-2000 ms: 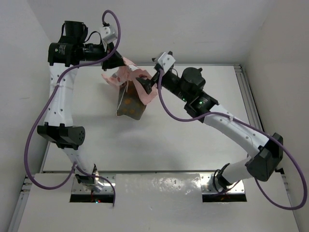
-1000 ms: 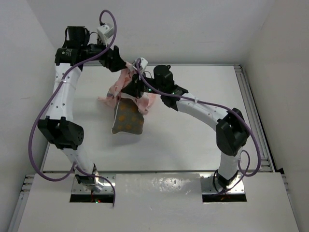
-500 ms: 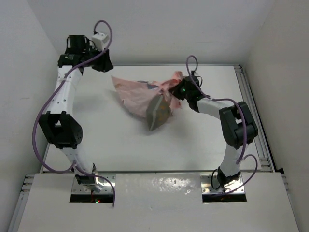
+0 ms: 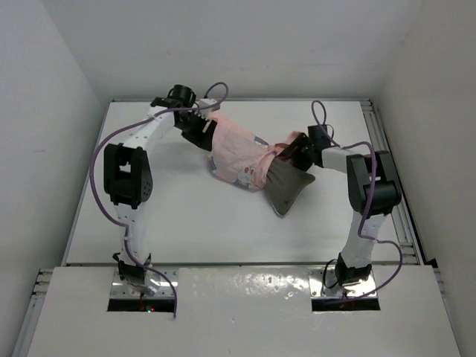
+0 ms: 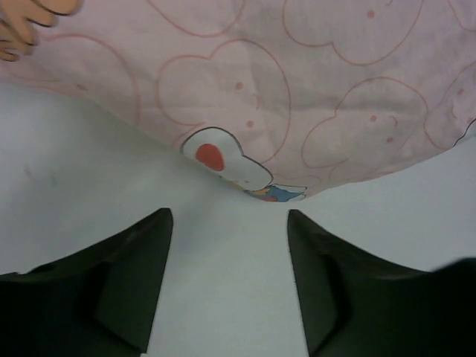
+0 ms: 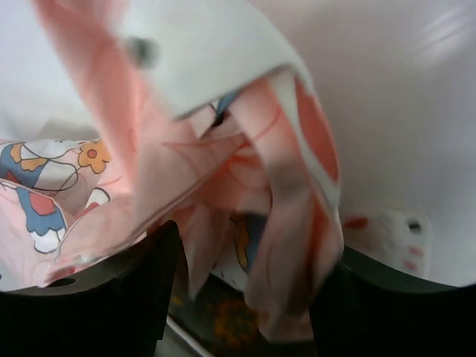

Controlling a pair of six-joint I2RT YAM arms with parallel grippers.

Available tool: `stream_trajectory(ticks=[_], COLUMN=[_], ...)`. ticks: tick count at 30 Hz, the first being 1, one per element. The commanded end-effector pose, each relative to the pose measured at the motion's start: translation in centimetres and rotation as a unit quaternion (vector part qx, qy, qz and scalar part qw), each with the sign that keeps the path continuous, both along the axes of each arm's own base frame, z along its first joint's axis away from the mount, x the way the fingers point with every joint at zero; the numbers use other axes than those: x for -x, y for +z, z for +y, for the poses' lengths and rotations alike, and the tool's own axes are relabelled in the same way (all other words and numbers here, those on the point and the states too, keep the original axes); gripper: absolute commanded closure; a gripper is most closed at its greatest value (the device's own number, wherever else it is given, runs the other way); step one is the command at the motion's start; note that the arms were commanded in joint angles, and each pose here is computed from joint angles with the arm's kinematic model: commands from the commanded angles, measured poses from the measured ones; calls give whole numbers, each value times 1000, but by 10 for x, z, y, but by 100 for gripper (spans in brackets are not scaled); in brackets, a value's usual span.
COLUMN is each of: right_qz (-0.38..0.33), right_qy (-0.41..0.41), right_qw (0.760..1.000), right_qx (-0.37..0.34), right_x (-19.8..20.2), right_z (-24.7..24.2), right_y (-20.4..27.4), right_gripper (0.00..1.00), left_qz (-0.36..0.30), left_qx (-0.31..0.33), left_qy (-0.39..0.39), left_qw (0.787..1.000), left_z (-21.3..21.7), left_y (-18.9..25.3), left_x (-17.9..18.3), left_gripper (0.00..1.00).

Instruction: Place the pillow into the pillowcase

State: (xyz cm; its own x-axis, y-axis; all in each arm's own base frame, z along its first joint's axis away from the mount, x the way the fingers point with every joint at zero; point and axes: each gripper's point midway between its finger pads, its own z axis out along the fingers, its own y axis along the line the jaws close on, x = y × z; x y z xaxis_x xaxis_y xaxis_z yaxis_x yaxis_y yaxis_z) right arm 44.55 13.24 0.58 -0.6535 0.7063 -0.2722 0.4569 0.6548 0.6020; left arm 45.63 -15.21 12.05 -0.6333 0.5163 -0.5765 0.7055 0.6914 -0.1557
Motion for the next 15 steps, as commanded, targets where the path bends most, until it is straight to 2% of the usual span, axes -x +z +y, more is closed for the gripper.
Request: stream_trajectory(ticks=[1,3,5,9,12,13,15], right_qz=[-5,9,8,9,12,17,12], right_qy=[41,53,63,60,68,69,71], right_qw=[999,997,994,997,997,997,997], right_qx=[32,61,91,46,43,38,29], right_x=[5,6,1,4,9,11,8], right_z=[-21,-37,-51,-59,-55,-52,-42], right_y=[22,28,32,33,24,17,12], right_gripper=[35,33,32,33,34,36,49], left_qz=[-21,-30,-38,-18,-6,-5,-2], left_qx=[16,19,24,43,57,56,51], left_qy=[-43,-63,-64,-64,-70,-71,-60], left_qw=[999,997,997,997,996,996,997], left_z=[-32,-43,-51,-61,-70,-73,-71], left_y=[13,9,2,-24,-33,-38,-46], left_x=[8,9,4,1,2,2,-4], left_gripper=[36,36,31,17,17,27,52])
